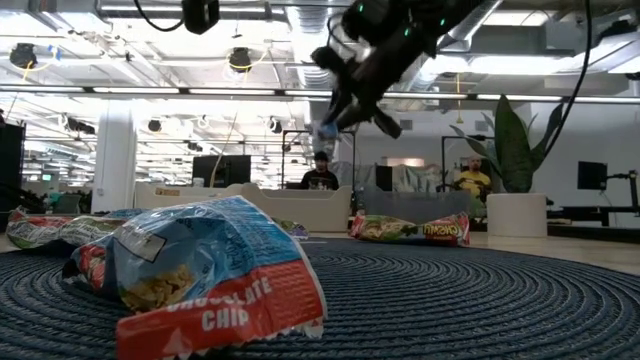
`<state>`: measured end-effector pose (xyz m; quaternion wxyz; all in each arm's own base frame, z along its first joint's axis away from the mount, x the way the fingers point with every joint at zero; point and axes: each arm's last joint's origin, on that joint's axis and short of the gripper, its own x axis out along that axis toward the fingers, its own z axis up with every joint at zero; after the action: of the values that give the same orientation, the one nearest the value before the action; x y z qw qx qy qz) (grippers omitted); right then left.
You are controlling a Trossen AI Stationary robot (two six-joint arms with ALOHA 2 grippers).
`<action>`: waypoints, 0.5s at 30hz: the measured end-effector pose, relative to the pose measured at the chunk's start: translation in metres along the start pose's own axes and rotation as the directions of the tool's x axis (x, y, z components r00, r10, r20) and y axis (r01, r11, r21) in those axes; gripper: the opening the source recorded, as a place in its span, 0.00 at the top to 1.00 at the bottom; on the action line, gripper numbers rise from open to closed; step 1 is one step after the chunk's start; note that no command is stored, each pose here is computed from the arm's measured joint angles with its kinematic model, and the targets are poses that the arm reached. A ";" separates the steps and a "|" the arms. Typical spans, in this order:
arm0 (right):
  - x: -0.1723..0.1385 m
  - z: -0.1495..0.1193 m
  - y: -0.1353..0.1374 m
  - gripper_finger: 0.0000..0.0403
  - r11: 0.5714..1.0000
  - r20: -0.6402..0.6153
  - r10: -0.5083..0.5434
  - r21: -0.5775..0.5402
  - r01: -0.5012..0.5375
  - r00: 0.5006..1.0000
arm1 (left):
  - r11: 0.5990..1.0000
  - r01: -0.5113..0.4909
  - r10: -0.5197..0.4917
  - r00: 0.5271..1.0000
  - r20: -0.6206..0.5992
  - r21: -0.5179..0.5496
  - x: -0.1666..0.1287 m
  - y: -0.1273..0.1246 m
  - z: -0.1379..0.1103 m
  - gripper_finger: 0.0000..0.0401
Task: Pick and place Granola Bars by type
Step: Put the blue granola bar into the gray bin
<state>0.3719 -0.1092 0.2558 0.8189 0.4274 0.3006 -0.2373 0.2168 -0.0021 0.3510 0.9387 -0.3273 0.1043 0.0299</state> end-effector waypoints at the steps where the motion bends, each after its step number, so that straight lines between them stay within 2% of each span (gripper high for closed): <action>1: 0.004 0.005 -0.006 0.92 1.000 0.006 -0.011 0.012 0.011 1.000 | 1.000 0.009 -0.009 1.000 0.003 0.000 0.000 -0.001 0.001 0.60; 6: 0.008 0.022 -0.022 0.90 0.999 0.056 -0.019 0.047 0.016 0.998 | 1.000 0.010 -0.010 1.000 -0.004 -0.001 0.000 0.000 0.000 0.60; 9: 0.007 0.031 -0.026 0.88 1.000 0.095 -0.004 0.030 0.001 0.995 | 1.000 0.010 -0.010 1.000 -0.003 -0.002 0.000 -0.001 0.000 0.60; 15: 0.004 0.045 -0.037 0.76 0.997 0.088 0.063 0.048 -0.067 0.994 | 1.000 0.006 -0.006 1.000 0.000 -0.004 0.000 0.000 0.000 0.60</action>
<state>0.3638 -0.1667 0.2534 0.8272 0.4471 0.2445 -0.2366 0.2167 -0.0023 0.3515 0.9382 -0.3293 0.1031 0.0275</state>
